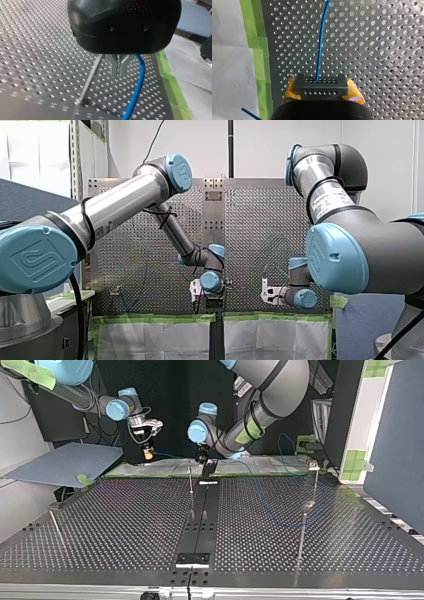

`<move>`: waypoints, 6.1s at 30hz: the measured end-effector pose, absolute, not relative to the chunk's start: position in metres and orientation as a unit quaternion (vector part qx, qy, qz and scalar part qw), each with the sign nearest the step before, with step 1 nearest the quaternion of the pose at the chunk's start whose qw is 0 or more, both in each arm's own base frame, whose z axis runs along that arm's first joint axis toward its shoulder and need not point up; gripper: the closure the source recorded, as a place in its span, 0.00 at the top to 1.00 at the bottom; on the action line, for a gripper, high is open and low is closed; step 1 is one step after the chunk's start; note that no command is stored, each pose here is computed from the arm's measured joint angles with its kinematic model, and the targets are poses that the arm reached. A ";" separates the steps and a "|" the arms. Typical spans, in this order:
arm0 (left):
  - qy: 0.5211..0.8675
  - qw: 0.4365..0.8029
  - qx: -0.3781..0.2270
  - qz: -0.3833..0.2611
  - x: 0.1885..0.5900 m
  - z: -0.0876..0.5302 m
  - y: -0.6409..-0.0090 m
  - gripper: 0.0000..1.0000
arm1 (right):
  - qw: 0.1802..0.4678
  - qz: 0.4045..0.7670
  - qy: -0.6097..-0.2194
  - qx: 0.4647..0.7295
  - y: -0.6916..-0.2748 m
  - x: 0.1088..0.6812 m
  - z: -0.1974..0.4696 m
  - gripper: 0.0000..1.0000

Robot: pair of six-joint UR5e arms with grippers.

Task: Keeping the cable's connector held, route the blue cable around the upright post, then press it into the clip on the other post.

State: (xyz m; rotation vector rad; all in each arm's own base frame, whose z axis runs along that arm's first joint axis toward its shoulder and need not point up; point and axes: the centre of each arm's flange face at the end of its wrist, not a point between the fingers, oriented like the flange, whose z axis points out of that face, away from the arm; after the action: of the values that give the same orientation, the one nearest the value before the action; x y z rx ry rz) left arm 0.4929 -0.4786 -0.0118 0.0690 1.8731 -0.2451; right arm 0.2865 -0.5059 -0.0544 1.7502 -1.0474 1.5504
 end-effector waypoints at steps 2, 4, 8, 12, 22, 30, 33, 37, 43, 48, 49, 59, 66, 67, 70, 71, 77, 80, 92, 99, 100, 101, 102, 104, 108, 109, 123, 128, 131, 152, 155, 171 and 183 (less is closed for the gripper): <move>0.807 0.581 0.030 -0.102 0.492 -0.021 -0.476 0.00 | 0.286 0.580 -0.391 0.654 -0.507 0.287 -0.054 0.00; 0.808 0.579 0.031 -0.101 0.491 -0.029 -0.475 0.00 | 0.286 0.581 -0.391 0.654 -0.507 0.287 -0.054 0.00; 0.805 0.582 0.037 -0.103 0.494 -0.034 -0.474 0.00 | 0.287 0.581 -0.391 0.654 -0.509 0.287 -0.054 0.00; 0.801 0.588 0.038 -0.106 0.498 -0.034 -0.473 0.00 | 0.288 0.582 -0.390 0.654 -0.510 0.287 -0.053 0.00; 0.803 0.589 0.045 -0.084 0.502 -0.032 -0.467 0.00 | 0.286 0.583 -0.387 0.654 -0.510 0.290 -0.053 0.00; 0.804 0.587 0.057 -0.077 0.495 -0.031 -0.472 0.00 | 0.286 0.583 -0.387 0.655 -0.510 0.291 -0.053 0.00; 0.804 0.587 0.061 -0.077 0.492 -0.032 -0.476 0.00 | 0.286 0.583 -0.387 0.655 -0.510 0.291 -0.053 0.00; 0.803 0.587 0.067 -0.079 0.486 -0.032 -0.481 0.00 | 0.286 0.583 -0.387 0.655 -0.509 0.291 -0.054 0.00; 0.803 0.588 0.066 -0.076 0.480 -0.031 -0.485 0.00 | 0.286 0.578 -0.387 0.659 -0.508 0.290 -0.056 0.00; 0.801 0.590 0.065 -0.075 0.479 -0.029 -0.487 0.00 | 0.288 0.576 -0.388 0.659 -0.509 0.288 -0.056 0.00; 0.801 0.591 0.065 -0.076 0.480 -0.028 -0.487 0.00 | 0.288 0.577 -0.388 0.659 -0.509 0.287 -0.056 0.00; 0.791 0.601 0.069 -0.086 0.491 -0.006 -0.487 0.00 | 0.288 0.578 -0.385 0.660 -0.516 0.291 -0.053 0.00; 0.791 0.599 0.072 -0.098 0.492 -0.005 -0.488 0.00 | 0.288 0.577 -0.384 0.660 -0.518 0.291 -0.052 0.00; 0.791 0.599 0.072 -0.099 0.492 -0.005 -0.488 0.00 | 0.288 0.577 -0.385 0.660 -0.518 0.291 -0.052 0.00; 0.791 0.599 0.072 -0.104 0.493 -0.006 -0.489 0.00 | 0.289 0.577 -0.385 0.660 -0.519 0.290 -0.052 0.00; 0.790 0.599 0.071 -0.107 0.493 -0.006 -0.489 0.00 | 0.289 0.577 -0.385 0.660 -0.519 0.290 -0.052 0.00; 0.782 0.605 0.058 -0.136 0.503 -0.005 -0.487 0.00 | 0.288 0.579 -0.382 0.660 -0.522 0.293 -0.050 0.00; 0.783 0.602 0.048 -0.147 0.511 -0.005 -0.480 0.00 | 0.288 0.579 -0.382 0.660 -0.524 0.295 -0.049 0.00; 0.790 0.588 0.040 -0.167 0.538 -0.016 -0.452 0.00 | 0.289 0.580 -0.379 0.661 -0.529 0.297 -0.046 0.00; 0.800 0.575 0.047 -0.165 0.535 -0.035 -0.447 0.00 | 0.289 0.579 -0.378 0.662 -0.531 0.299 -0.045 0.00; 0.801 0.574 0.047 -0.164 0.535 -0.036 -0.446 0.00 | 0.289 0.579 -0.378 0.662 -0.532 0.299 -0.044 0.00; 0.803 0.571 0.047 -0.164 0.536 -0.037 -0.445 0.00 | 0.289 0.579 -0.378 0.662 -0.533 0.299 -0.044 0.00; 0.804 0.570 0.046 -0.163 0.536 -0.037 -0.444 0.00 | 0.289 0.579 -0.377 0.663 -0.533 0.299 -0.044 0.00; 0.806 0.568 0.045 -0.162 0.537 -0.037 -0.441 0.00 | 0.290 0.578 -0.378 0.662 -0.534 0.298 -0.044 0.00; 0.806 0.568 0.044 -0.160 0.541 -0.037 -0.437 0.00 | 0.293 0.577 -0.380 0.661 -0.537 0.295 -0.043 0.00; 0.806 0.569 0.045 -0.160 0.542 -0.037 -0.436 0.00 | 0.293 0.577 -0.380 0.661 -0.537 0.295 -0.043 0.00; 0.789 0.581 0.056 -0.191 0.557 -0.025 -0.445 0.00 | 0.298 0.580 -0.377 0.658 -0.549 0.295 -0.037 0.00; 0.791 0.580 0.045 -0.191 0.567 -0.018 -0.445 0.00 | 0.299 0.580 -0.377 0.657 -0.553 0.296 -0.035 0.00; 0.794 0.579 0.036 -0.182 0.571 -0.017 -0.440 0.00 | 0.300 0.580 -0.377 0.657 -0.557 0.295 -0.033 0.00; 0.792 0.588 0.011 -0.163 0.587 -0.016 -0.419 0.00 | 0.314 0.584 -0.380 0.645 -0.582 0.285 -0.022 0.00; 0.790 0.591 0.009 -0.163 0.589 -0.015 -0.417 0.00 | 0.316 0.588 -0.379 0.641 -0.588 0.284 -0.019 0.00; 0.777 0.605 0.010 -0.173 0.596 -0.012 -0.417 0.34 | 0.325 0.596 -0.377 0.630 -0.603 0.279 -0.011 0.00; 0.788 0.598 0.041 -0.141 0.587 -0.014 -0.422 0.58 | 0.320 0.599 -0.373 0.633 -0.603 0.278 -0.011 0.00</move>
State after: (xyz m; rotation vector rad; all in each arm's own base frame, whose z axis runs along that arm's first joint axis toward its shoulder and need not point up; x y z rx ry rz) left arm 0.5866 -0.4217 -0.0141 0.0955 1.8268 -0.3276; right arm 0.2779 -0.6029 -0.0112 1.6629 -0.9794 1.5741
